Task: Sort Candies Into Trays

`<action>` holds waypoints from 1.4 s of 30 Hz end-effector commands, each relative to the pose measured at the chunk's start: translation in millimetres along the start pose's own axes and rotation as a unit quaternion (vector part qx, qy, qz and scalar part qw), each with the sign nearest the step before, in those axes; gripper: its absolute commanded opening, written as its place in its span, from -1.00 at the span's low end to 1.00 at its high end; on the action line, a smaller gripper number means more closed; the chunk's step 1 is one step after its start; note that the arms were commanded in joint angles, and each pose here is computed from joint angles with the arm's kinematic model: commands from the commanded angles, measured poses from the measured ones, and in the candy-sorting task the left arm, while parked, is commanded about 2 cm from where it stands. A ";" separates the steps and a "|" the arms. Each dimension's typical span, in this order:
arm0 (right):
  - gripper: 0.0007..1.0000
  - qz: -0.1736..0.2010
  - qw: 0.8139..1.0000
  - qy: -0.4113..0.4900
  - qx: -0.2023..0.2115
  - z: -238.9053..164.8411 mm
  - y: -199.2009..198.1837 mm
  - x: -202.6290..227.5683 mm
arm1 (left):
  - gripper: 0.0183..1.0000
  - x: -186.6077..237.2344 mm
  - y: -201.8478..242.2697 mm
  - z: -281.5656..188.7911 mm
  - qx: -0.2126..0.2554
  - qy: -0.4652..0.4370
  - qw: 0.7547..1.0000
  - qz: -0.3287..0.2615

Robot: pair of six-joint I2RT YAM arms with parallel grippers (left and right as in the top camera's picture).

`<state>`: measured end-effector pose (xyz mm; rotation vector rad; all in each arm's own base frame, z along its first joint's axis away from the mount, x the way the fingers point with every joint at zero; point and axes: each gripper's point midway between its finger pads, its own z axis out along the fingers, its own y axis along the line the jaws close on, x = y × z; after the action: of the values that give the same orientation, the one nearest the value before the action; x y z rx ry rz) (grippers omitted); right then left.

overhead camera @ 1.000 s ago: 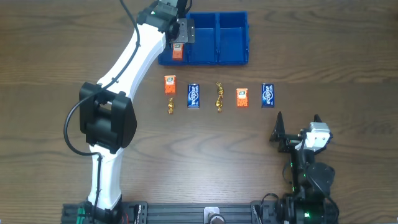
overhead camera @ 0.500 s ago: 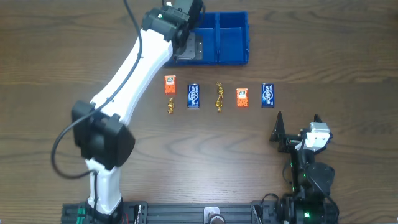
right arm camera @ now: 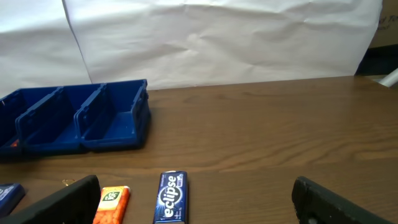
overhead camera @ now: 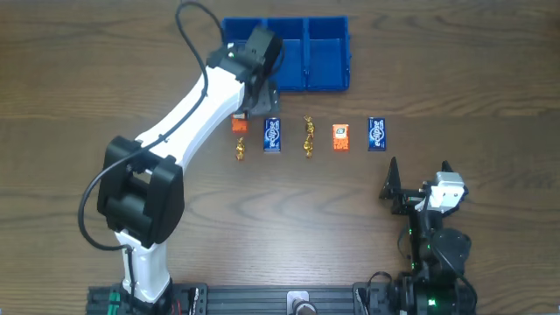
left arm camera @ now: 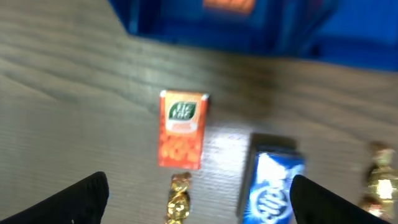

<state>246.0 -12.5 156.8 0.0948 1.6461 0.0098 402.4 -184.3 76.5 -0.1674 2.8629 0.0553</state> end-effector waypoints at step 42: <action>1.00 -0.003 1.000 0.002 0.005 -0.1 -1.3 1.5 | -0.20 14.9 16.5 79.1 0.023 0.032 0.999 0.015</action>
<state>246.0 -12.6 156.9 0.0951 1.6457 0.0095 407.6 -168.2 0.8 -0.1314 2.9180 -0.0205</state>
